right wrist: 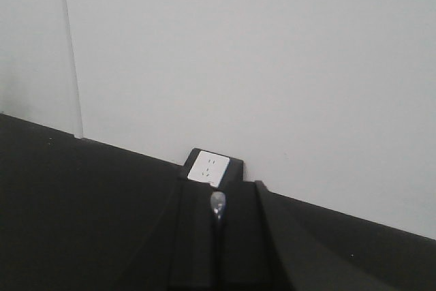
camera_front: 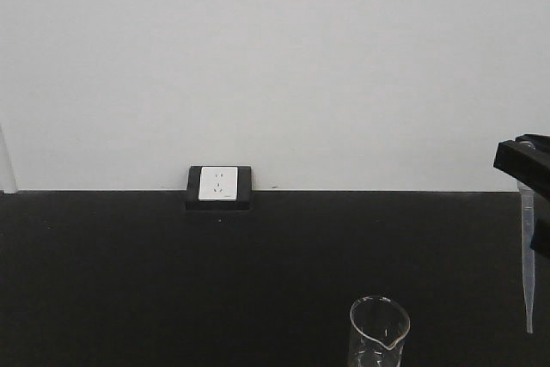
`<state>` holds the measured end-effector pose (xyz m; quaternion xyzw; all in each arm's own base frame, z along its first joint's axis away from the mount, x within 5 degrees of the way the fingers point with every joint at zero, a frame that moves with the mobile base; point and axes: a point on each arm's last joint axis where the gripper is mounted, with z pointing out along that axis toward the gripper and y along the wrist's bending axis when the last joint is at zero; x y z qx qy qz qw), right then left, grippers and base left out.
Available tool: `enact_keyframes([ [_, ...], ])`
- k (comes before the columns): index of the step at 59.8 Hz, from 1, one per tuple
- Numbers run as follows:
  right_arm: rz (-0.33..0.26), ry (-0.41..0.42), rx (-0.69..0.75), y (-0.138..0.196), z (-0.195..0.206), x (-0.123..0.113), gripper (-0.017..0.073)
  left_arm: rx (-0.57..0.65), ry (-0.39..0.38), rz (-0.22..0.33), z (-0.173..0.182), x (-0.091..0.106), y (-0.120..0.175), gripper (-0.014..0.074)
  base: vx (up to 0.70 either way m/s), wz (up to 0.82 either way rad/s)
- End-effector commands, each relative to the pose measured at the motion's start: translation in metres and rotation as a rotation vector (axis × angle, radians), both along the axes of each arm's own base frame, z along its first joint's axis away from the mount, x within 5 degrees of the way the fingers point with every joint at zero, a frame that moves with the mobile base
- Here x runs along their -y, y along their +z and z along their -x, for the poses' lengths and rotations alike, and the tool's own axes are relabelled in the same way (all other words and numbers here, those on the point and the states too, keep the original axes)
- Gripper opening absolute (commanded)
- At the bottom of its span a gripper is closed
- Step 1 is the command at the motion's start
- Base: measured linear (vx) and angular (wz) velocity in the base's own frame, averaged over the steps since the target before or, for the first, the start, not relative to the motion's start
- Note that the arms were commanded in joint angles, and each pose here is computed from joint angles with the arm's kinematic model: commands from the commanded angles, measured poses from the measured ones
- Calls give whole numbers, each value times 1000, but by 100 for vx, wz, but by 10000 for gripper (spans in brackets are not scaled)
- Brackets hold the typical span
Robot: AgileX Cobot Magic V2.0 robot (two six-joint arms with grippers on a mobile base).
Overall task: Grab transparent chemical and place on left bench
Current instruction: 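Hold the dropper in the right gripper while the base drives to the other bench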
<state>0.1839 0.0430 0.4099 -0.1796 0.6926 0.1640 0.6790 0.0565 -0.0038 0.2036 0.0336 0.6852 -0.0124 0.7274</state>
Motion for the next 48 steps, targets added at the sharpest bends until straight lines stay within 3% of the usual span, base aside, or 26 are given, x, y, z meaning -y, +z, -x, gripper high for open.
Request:
enact_keyframes([
  [1, 5, -38, 43, 11, 3, 4, -3, 81, -1, 14, 1, 0, 3, -4, -1, -3],
  [20, 4, -48, 45, 11, 3, 4, -3, 81, -1, 14, 1, 0, 3, -4, -4, -16],
  [48, 4, -48, 45, 11, 3, 4, -3, 81, -1, 14, 1, 0, 3, -4, -14, -42],
])
